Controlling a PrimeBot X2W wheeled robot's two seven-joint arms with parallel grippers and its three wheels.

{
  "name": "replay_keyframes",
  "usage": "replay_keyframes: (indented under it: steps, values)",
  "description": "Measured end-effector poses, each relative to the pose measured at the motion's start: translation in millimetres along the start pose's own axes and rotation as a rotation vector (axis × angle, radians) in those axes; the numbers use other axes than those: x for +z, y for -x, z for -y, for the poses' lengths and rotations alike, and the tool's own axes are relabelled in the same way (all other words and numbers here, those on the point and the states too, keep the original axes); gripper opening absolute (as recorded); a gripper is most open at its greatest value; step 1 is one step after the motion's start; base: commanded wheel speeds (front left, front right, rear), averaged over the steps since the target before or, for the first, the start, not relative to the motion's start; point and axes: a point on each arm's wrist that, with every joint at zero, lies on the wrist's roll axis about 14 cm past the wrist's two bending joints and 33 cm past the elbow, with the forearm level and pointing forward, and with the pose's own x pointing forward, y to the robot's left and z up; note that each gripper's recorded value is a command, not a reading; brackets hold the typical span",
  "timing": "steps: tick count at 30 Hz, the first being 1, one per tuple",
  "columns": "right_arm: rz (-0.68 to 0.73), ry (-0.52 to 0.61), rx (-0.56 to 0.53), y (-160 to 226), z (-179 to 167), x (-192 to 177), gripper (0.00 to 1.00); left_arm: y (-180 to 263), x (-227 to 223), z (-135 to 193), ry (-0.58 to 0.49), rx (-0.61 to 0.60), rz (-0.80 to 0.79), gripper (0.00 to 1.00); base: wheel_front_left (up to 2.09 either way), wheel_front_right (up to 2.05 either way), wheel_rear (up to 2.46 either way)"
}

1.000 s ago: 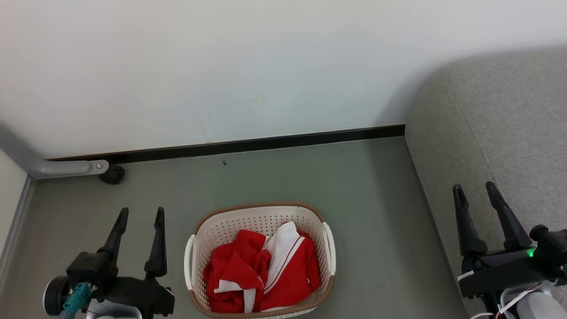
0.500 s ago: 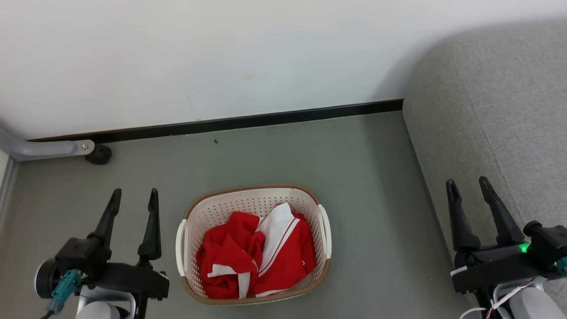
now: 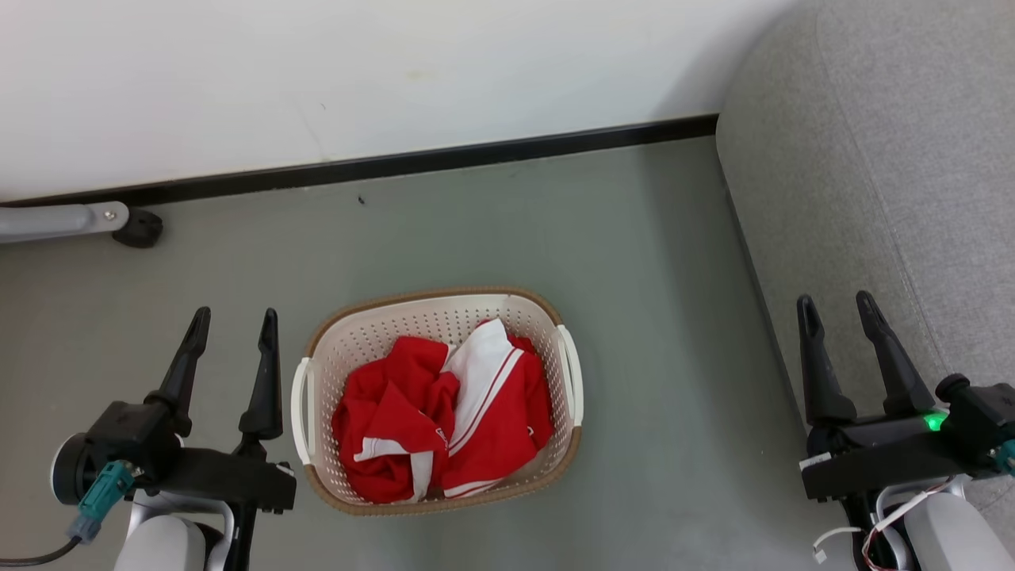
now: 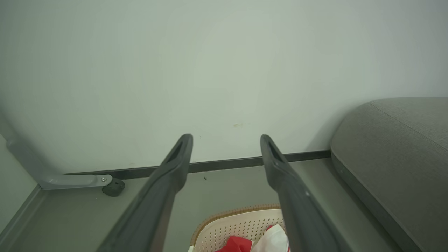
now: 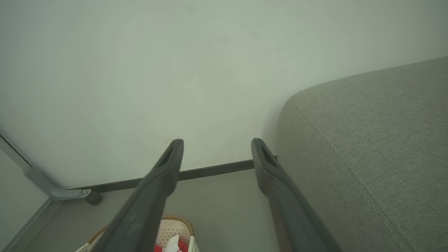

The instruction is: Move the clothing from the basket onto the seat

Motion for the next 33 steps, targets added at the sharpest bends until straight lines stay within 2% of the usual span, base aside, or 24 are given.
replay_keyframes:
  steps: [18, 33]
  values:
    - [-0.07, -0.013, -0.038, -25, 11, -36, 1.0, -41, -40, 2, 0.006, -0.048, -0.077, 1.0, 0.0, 0.0, 0.0]
    - [-0.14, -0.02, -0.054, -48, 18, -75, 1.0, -73, -97, -1, 0.011, -0.072, -0.183, 1.0, 0.0, 0.0, 0.0]
